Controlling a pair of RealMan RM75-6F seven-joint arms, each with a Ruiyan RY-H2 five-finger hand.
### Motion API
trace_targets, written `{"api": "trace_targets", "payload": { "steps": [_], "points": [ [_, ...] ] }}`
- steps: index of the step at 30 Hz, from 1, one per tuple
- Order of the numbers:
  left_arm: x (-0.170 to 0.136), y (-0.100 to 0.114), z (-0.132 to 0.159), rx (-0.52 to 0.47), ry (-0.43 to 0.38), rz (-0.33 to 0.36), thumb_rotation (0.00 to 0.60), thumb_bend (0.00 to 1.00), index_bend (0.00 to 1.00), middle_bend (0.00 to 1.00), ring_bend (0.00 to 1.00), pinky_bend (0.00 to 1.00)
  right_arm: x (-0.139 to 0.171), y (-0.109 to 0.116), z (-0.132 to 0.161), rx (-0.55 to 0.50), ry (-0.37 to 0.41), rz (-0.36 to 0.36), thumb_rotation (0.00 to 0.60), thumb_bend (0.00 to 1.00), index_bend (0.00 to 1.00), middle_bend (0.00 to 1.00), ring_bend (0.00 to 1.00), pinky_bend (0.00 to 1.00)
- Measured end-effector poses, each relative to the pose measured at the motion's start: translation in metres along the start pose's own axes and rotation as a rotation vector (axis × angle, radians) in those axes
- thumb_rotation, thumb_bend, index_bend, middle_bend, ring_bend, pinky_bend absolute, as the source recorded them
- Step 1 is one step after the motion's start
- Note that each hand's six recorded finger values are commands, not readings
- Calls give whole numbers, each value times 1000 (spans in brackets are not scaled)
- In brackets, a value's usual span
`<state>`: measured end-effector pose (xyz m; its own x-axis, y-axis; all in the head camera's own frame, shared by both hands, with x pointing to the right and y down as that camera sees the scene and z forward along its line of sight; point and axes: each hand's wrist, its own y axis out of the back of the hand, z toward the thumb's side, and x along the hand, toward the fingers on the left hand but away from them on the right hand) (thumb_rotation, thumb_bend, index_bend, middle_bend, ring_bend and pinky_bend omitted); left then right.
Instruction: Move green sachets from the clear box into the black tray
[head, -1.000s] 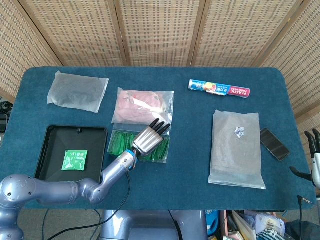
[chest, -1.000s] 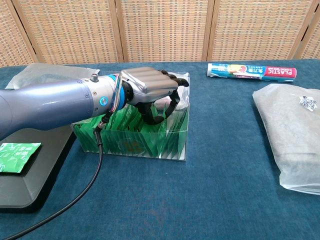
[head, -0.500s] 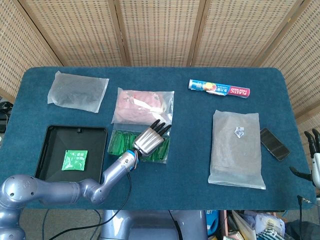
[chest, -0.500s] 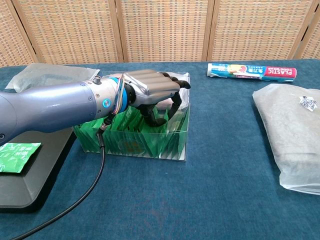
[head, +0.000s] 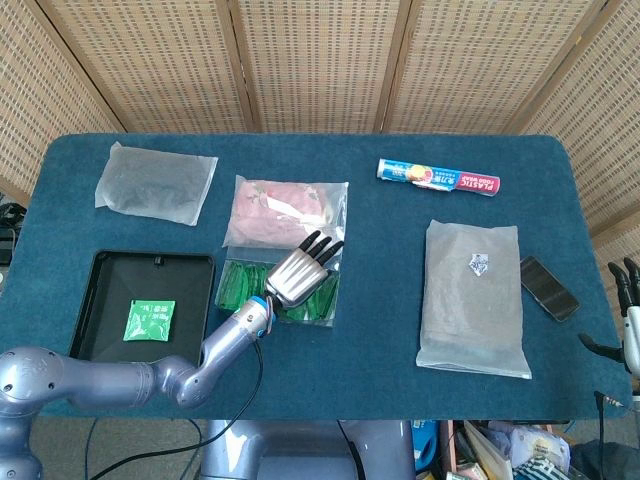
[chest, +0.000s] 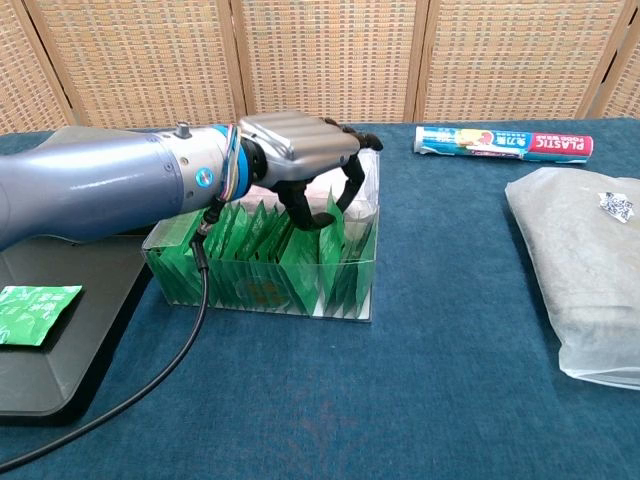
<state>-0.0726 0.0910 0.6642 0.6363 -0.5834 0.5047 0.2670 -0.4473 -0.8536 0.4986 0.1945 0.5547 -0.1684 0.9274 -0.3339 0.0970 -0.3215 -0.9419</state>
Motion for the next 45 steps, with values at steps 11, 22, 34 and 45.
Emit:
{"api": "trace_targets", "payload": {
  "steps": [11,22,34,45],
  "points": [
    [-16,33,-13,-43,18,59,600,443,632,0,0,0,1,-1,4,3,13,3,600,0,0,0,0,0],
    [-54,82,-53,-82,81,158,600,443,635,0,0,0,5,-2,11,13,37,2,600,0,0,0,0,0],
    [-128,83,-125,-119,186,181,600,443,635,0,0,0,11,-1,21,18,68,-5,600,0,0,0,0,0],
    [-224,9,-187,-138,325,-7,600,444,635,0,0,0,14,-4,29,27,94,1,600,0,0,0,0,0]
  ]
}}
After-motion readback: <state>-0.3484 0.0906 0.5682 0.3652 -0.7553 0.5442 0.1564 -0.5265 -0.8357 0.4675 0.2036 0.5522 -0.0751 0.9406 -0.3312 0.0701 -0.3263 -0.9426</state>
